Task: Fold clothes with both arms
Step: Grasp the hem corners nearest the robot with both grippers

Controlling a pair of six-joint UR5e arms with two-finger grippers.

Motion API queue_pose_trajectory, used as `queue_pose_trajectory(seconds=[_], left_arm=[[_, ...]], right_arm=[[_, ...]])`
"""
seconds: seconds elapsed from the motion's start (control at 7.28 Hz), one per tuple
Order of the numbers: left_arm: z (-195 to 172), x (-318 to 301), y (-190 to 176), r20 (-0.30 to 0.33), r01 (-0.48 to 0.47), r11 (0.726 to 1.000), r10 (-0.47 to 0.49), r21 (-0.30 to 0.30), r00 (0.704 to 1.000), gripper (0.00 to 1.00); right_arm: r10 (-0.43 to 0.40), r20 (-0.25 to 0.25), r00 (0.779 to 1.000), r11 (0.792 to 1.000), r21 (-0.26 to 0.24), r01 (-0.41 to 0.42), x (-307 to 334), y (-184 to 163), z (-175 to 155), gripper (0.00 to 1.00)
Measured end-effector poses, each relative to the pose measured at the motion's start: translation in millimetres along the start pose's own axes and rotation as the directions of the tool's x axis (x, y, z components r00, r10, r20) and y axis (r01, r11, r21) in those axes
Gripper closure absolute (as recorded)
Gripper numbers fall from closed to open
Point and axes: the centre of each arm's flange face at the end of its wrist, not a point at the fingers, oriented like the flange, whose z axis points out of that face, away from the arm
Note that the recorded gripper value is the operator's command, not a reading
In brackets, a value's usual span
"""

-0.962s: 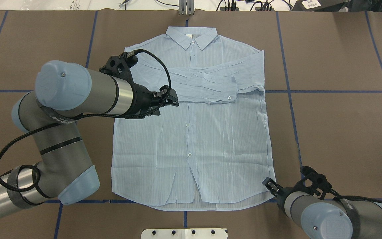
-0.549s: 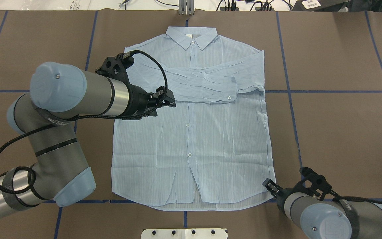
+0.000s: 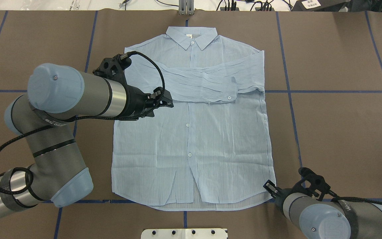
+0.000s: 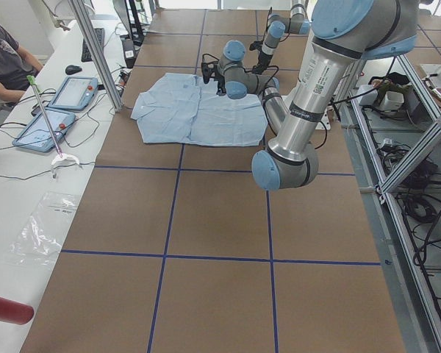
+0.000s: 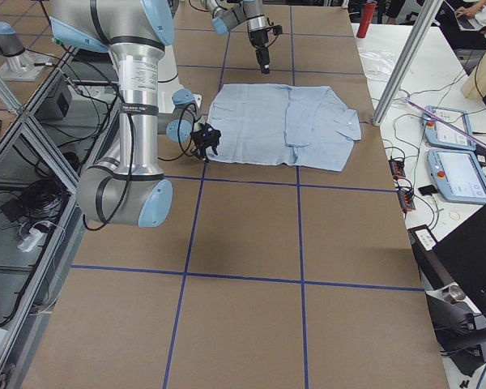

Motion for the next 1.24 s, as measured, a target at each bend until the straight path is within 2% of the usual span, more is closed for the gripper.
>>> queue_pose_trajectory(seconds=[0.27, 0.55, 0.69, 0.96, 1.24], left_arm=[[-7, -5, 0, -0.003, 0.0, 1.0, 0.0, 0.003, 1.0, 0.27], [-8, -25, 2, 0.022, 0.024, 1.0, -0.024, 0.0, 0.999, 0.27], [-8, -52, 17, 0.058, 0.061, 0.998, -0.06, -0.015, 0.996, 0.29], [-6, -132, 88, 0.178, 0.113, 0.993, -0.108, -0.02, 0.978, 0.4], [3, -192, 142, 0.294, 0.141, 0.99, -0.133, -0.008, 0.947, 0.41]], right_arm=[[0.001, 0.003, 1.0, 1.0, -0.002, -0.001, -1, 0, -2, 1.0], [0.007, 0.019, 1.0, 1.0, -0.019, -0.007, -6, 0, -14, 1.0], [0.012, 0.031, 0.999, 1.0, -0.028, -0.011, -9, 0, -21, 1.0], [0.017, 0.044, 0.999, 0.999, -0.035, -0.015, -12, -2, -30, 1.0], [0.019, 0.049, 0.999, 0.999, -0.037, -0.017, -13, -3, -34, 1.0]])
